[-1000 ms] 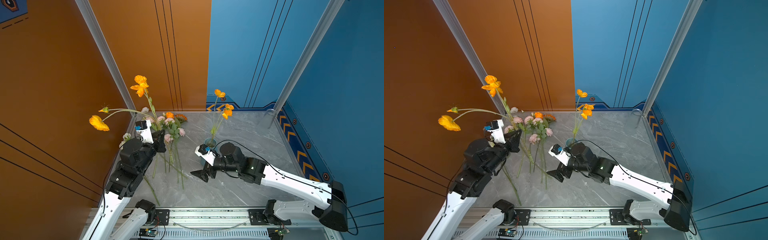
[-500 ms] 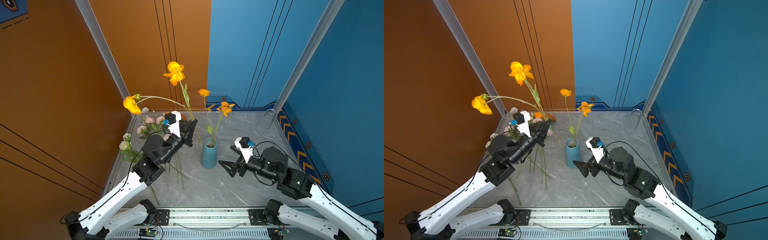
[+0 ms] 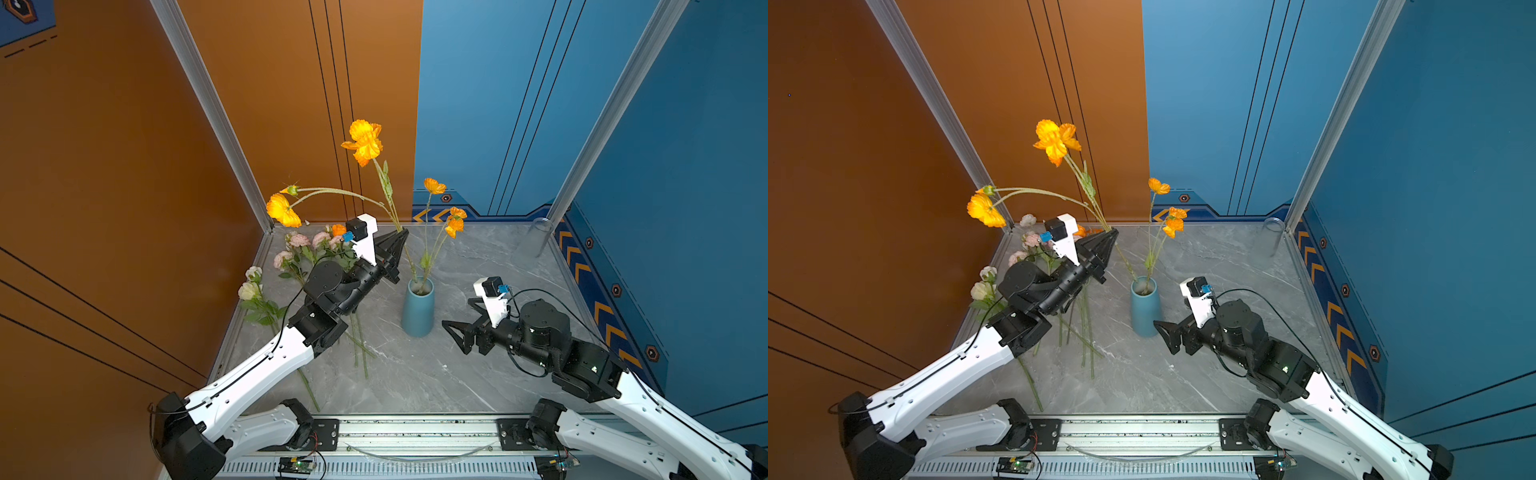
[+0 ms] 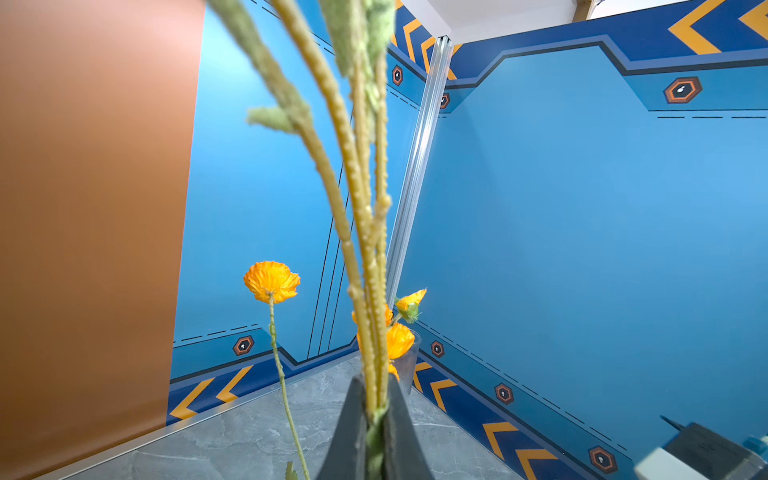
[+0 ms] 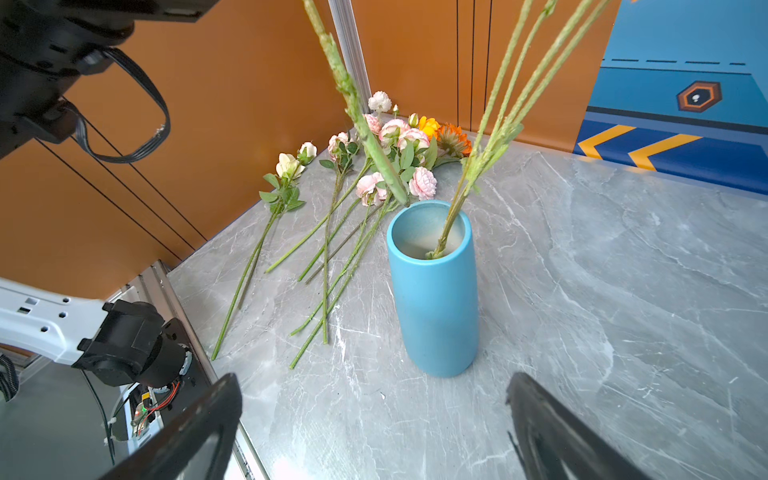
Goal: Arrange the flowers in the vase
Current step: 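Carry the held poppies over the blue vase with the left gripper, then lower the poppy stems into the blue vase and open the left gripper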
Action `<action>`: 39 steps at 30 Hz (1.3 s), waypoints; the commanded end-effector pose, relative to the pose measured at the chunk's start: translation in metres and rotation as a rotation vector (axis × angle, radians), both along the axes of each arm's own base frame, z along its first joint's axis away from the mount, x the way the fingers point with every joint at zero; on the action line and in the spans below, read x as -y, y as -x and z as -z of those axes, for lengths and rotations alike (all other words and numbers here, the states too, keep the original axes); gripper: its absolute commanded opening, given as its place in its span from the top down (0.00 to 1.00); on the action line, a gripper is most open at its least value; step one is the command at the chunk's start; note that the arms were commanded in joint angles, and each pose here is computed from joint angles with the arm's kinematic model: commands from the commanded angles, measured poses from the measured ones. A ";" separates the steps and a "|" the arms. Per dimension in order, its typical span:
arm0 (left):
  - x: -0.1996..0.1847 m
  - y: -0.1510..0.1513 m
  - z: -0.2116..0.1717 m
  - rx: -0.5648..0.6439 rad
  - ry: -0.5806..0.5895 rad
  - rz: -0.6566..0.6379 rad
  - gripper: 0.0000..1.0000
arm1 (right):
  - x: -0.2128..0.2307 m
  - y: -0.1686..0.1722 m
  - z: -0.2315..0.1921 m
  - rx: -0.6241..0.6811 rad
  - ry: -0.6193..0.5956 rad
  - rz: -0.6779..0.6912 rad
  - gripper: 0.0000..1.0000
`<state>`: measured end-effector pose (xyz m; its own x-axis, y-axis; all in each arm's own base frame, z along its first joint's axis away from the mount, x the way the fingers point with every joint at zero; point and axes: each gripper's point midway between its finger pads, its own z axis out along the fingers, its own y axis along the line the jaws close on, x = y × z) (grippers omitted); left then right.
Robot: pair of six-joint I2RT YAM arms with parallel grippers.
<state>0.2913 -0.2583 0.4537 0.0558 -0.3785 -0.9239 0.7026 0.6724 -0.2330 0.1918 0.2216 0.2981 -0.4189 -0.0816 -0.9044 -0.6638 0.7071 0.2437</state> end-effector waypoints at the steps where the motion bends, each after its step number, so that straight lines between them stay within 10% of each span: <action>1: 0.010 0.001 0.000 0.034 -0.009 0.033 1.00 | -0.002 -0.010 -0.008 0.008 -0.040 0.046 0.00; 21: 0.045 -0.011 0.135 -0.135 -0.114 0.047 0.98 | -0.032 -0.022 0.001 -0.019 -0.023 0.029 0.00; 39: 0.050 -0.010 0.166 -0.195 -0.151 0.056 0.78 | -0.033 -0.017 0.005 -0.024 -0.028 0.029 0.00</action>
